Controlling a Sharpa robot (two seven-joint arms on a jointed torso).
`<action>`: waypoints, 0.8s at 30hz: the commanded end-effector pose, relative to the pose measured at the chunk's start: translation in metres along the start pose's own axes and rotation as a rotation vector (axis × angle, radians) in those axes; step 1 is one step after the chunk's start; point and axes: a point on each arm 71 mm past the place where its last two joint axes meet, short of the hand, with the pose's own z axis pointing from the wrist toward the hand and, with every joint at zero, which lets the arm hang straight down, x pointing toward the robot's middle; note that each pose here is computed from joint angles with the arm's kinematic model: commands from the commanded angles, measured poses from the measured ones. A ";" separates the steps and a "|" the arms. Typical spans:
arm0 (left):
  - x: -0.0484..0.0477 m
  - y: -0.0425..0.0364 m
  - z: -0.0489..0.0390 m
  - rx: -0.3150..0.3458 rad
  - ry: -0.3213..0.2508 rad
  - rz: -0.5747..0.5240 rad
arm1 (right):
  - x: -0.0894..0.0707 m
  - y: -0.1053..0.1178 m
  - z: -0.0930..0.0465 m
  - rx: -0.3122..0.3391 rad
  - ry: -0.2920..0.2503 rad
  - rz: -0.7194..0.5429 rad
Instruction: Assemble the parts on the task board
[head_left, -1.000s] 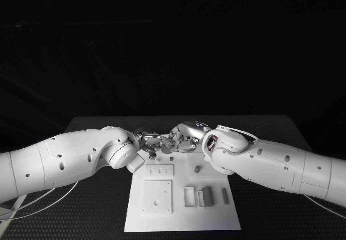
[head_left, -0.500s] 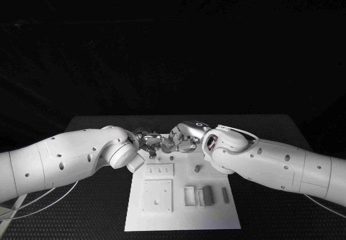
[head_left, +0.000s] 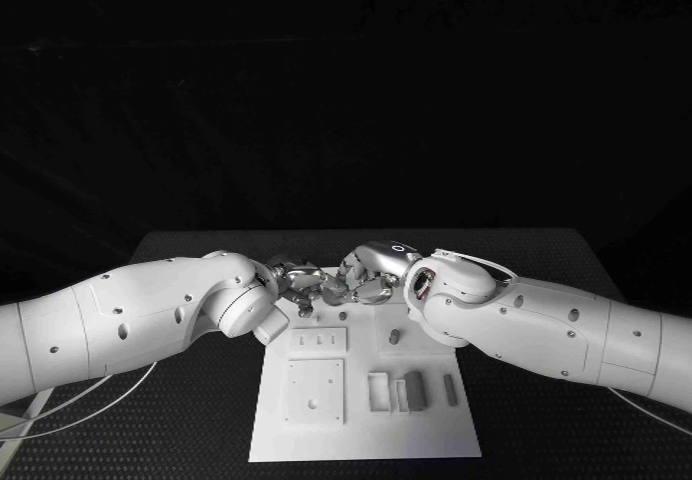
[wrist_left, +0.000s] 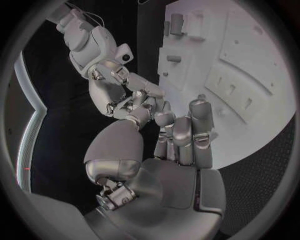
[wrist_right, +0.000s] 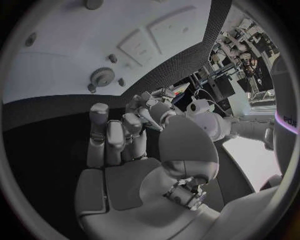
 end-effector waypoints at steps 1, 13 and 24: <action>-0.0005 -0.0037 -0.0008 0.024 -0.005 -0.015 | 0.002 -0.001 0.000 -0.004 0.004 0.010; -0.0065 0.0014 -0.0018 0.007 -0.007 -0.006 | -0.006 -0.022 -0.013 0.031 -0.062 0.023; -0.0119 0.0107 -0.0029 -0.062 0.006 0.075 | -0.023 -0.059 -0.028 0.114 -0.126 0.068</action>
